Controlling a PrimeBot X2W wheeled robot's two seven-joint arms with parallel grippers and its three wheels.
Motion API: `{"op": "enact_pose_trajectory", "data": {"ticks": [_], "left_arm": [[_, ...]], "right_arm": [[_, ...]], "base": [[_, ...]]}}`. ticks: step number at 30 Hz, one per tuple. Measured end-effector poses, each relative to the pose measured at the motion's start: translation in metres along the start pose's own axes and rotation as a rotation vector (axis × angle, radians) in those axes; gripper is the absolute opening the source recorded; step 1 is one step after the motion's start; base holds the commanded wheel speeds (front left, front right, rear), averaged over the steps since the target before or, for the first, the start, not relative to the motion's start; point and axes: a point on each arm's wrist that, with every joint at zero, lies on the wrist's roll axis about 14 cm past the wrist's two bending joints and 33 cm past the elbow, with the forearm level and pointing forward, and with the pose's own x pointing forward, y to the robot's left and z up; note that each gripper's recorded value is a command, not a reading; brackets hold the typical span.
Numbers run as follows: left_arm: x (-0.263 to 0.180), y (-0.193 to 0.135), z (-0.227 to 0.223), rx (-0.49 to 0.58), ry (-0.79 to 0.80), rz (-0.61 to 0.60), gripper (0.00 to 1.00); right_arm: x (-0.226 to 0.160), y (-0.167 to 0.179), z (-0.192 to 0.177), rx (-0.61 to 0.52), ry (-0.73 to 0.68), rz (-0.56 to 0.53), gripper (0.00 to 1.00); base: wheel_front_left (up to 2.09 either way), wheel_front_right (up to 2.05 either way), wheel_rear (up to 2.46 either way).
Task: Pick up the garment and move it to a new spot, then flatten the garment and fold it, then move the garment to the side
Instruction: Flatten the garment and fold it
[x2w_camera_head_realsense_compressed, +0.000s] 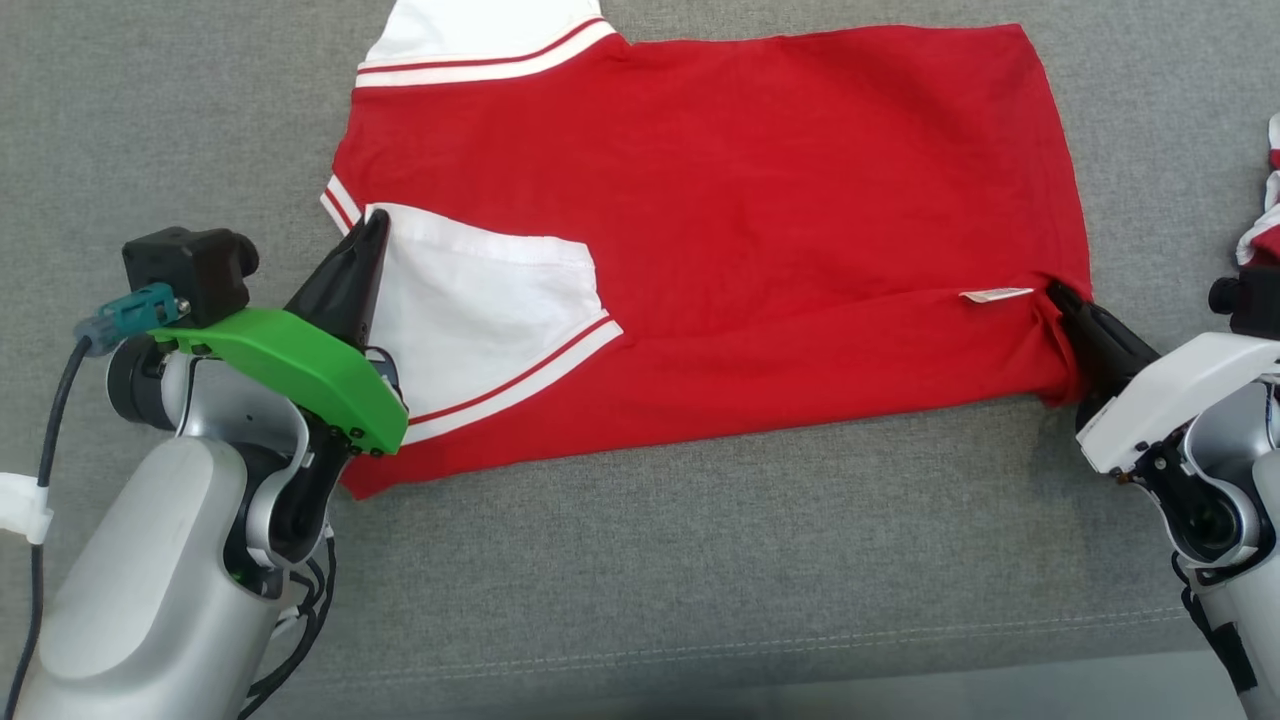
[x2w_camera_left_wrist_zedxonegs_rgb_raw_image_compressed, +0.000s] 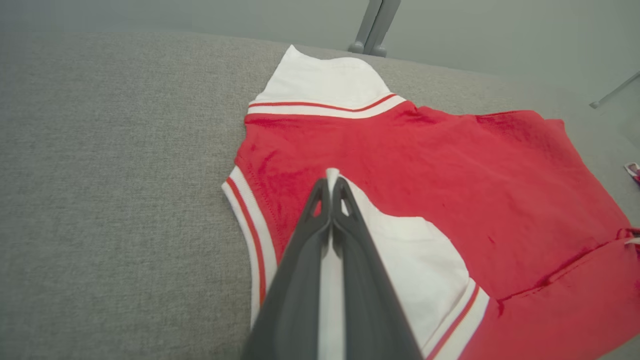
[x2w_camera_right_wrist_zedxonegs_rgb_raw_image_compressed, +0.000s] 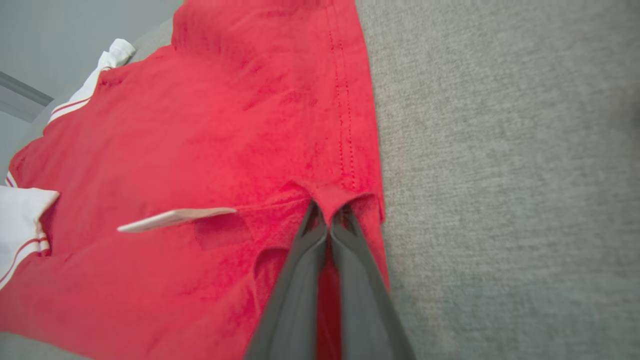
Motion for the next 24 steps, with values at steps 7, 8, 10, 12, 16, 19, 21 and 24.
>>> {"op": "enact_pose_trajectory", "data": {"ticks": [7, 8, 10, 12, 16, 19, 21, 24], "left_arm": [[0.003, 0.01, 0.0, -0.056, -0.063, 0.042, 1.0], [0.001, 0.011, 0.003, -0.053, -0.087, 0.052, 1.0], [-0.005, 0.017, 0.009, -0.054, -0.14, 0.088, 1.0], [-0.012, 0.023, 0.012, -0.047, -0.181, 0.127, 1.0], [-0.03, 0.028, 0.026, -0.001, -0.281, 0.179, 1.0], [-0.044, 0.027, 0.029, 0.044, -0.322, 0.201, 1.0], [-0.054, 0.022, 0.029, 0.048, -0.338, 0.202, 1.0], [-0.067, 0.014, 0.028, 0.075, -0.354, 0.204, 1.0]], "right_arm": [[-0.009, -0.001, 0.012, 0.029, -0.125, -0.004, 1.0], [-0.013, -0.002, 0.015, 0.04, -0.156, -0.009, 1.0], [-0.022, 0.001, 0.018, 0.05, -0.206, -0.007, 1.0], [-0.03, 0.003, 0.022, 0.06, -0.261, -0.009, 1.0], [-0.049, 0.004, 0.032, 0.014, -0.356, -0.035, 1.0], [-0.061, 0.011, 0.04, -0.043, -0.419, -0.042, 1.0], [-0.068, 0.018, 0.044, -0.088, -0.451, -0.041, 1.0], [-0.077, 0.033, 0.047, -0.161, -0.485, -0.023, 1.0]], "base": [[0.0, 0.0, 0.0], [0.0, 0.0, 0.0], [0.0, 0.0, 0.0], [0.0, 0.0, 0.0], [0.0, 0.0, 0.0], [0.0, 0.0, 0.0], [0.0, 0.0, 0.0], [0.0, 0.0, 0.0]]}}
